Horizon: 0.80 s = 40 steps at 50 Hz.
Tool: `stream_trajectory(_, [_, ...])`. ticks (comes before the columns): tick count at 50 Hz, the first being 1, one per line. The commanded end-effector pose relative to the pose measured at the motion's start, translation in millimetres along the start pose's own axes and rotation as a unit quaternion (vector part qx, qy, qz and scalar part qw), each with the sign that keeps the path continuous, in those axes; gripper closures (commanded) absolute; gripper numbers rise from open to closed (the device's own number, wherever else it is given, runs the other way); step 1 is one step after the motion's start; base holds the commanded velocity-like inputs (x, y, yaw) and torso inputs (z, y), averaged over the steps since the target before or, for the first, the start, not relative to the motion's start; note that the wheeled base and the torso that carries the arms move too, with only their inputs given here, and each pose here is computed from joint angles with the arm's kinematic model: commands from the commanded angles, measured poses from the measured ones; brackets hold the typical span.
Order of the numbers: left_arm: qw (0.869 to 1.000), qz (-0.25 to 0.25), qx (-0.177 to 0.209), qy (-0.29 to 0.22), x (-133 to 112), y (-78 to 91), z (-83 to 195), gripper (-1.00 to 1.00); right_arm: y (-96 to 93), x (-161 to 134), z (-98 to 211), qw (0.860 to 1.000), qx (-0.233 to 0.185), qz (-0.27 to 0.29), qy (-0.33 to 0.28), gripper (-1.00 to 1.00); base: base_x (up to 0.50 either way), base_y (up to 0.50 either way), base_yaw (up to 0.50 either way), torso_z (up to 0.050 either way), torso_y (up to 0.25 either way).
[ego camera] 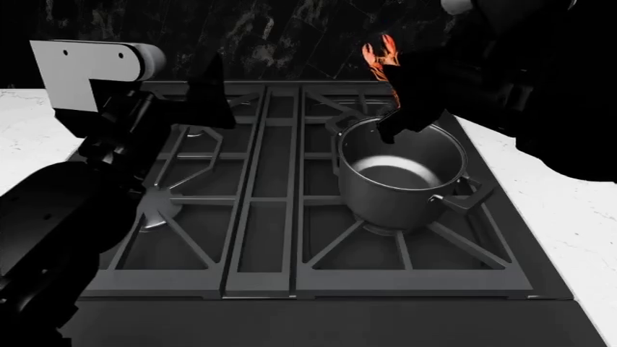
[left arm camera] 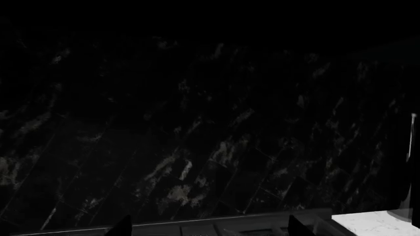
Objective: Frozen meat rests on a plate on the counter. Retrieve the meat and place it in a pot on a burner. Then turn the burner on.
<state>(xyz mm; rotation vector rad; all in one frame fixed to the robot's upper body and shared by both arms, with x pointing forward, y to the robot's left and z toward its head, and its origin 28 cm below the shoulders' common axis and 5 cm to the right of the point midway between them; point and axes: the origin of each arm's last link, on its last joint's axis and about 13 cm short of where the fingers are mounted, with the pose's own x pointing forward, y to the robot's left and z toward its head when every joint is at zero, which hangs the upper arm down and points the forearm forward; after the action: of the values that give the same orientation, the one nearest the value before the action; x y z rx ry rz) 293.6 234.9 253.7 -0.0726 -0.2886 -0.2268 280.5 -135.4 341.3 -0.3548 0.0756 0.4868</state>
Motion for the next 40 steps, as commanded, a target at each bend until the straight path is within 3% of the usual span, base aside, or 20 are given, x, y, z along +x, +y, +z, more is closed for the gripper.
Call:
stream_trajectory(1, [1.000,-0.001,0.002,0.003,1,-1.4,-1,-1.00,-3.4,-2,-4,1.000,-0.007,0.005,0.022,1.00,0.00,0.00,0.00,0.000,0.000])
stream_trajectory(17, [1.000,-0.002,0.001,0.003,1,-0.4,-1,-1.00,-30.6,-2,25,0.994,-0.039,0.055,0.085,1.00,0.00,0.00,0.00,0.000,0.000])
stream_trajectory(40, [1.000,0.002,-0.003,0.008,4,2.6,-6,-1.00,-35.1,9,19,0.986,-0.064,0.066,0.137,1.00,0.00,0.00,0.00,0.000,0.000])
